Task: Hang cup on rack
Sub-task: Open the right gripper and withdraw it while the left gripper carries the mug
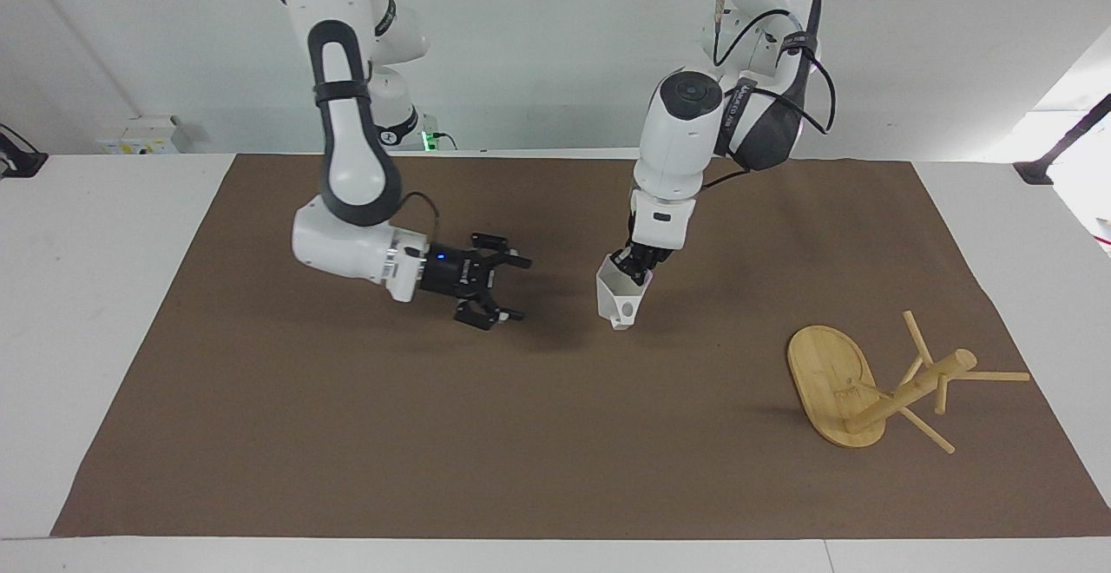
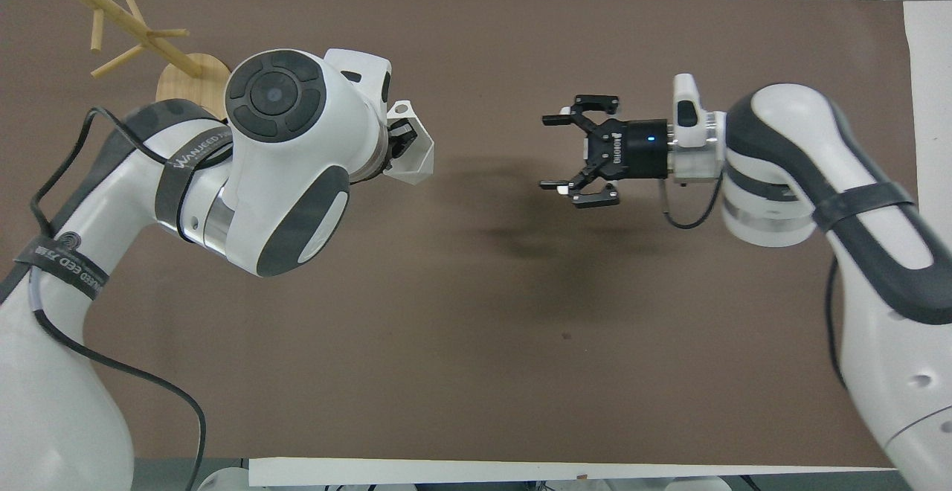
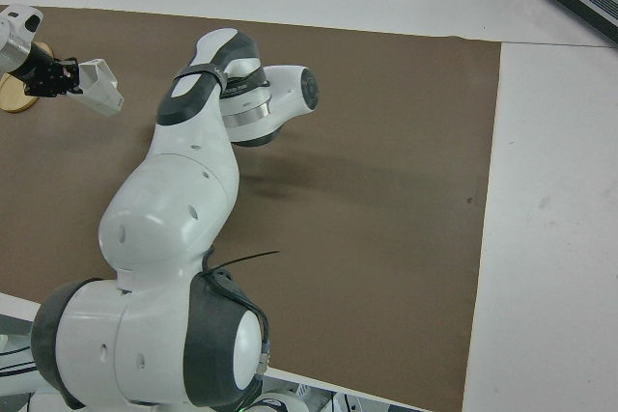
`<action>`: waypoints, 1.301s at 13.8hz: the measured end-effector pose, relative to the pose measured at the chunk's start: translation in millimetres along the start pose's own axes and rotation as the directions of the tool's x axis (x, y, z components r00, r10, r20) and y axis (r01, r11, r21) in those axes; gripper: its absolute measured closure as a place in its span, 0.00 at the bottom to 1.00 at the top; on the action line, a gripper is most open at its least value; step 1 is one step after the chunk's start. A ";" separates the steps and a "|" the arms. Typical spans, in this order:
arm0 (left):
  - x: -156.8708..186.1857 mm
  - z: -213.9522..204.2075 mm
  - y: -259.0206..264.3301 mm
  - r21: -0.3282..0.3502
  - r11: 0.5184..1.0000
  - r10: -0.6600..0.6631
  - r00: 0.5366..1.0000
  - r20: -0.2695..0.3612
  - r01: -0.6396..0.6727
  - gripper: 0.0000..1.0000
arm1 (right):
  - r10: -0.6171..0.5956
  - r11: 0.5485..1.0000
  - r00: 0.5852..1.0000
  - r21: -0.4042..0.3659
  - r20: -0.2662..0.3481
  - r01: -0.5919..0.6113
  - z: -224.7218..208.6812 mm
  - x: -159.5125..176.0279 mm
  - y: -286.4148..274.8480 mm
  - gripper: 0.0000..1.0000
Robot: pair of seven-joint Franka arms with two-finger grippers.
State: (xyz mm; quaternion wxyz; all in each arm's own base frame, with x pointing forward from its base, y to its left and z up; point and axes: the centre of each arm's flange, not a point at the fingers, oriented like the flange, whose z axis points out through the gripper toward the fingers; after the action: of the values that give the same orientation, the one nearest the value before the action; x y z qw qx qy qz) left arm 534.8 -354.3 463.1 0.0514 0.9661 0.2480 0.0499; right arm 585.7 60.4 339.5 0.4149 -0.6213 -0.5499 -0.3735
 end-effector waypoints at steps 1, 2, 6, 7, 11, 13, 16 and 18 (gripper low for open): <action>12.2 -3.7 -2.8 -0.043 0.999 -0.025 0.999 -0.026 0.024 0.96 | 0.003 1.000 1.000 0.030 0.030 -0.004 -52.4 -17.4 -3.5 0.00; 22.9 -4.2 -8.3 -0.095 0.995 -0.049 0.997 -0.062 0.043 0.96 | 0.007 0.998 0.997 0.057 0.071 -0.012 -102.2 -32.3 -10.0 0.00; 49.3 14.5 -67.5 -0.318 0.944 -0.160 0.968 -0.194 0.092 0.96 | 0.048 0.989 0.935 0.111 0.352 -0.093 -236.2 -28.2 -35.7 0.00; 48.9 22.1 -84.3 -0.391 0.915 -0.201 0.954 -0.221 0.102 0.96 | 0.091 0.985 0.891 0.092 0.444 -0.147 -256.4 -3.8 -40.3 0.00; 56.4 43.0 -140.5 -0.571 0.811 -0.341 0.898 -0.276 0.132 0.96 | 0.283 0.956 0.698 -0.133 0.658 -0.262 -287.9 105.0 -66.5 0.00; 77.6 43.3 -157.2 -0.587 0.794 -0.387 0.875 -0.290 0.157 0.96 | 0.357 0.933 0.615 -0.239 0.703 -0.268 -291.9 143.5 -81.7 0.00; 103.2 49.9 -169.8 -0.582 0.791 -0.424 0.855 -0.297 0.190 0.96 | 0.493 0.869 0.441 -0.409 0.750 -0.277 -263.8 194.9 -89.5 0.00; 119.5 58.7 -179.7 -0.563 0.804 -0.423 0.849 -0.317 0.190 0.96 | 0.637 0.770 0.327 -0.551 0.698 -0.322 -232.6 222.6 -94.2 0.00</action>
State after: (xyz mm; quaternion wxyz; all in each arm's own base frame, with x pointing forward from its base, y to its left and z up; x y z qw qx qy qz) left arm 561.0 -144.1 391.2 0.2580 0.8271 0.3873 0.3151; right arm 516.2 -67.1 641.9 0.0721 -0.9126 -0.3997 0.0473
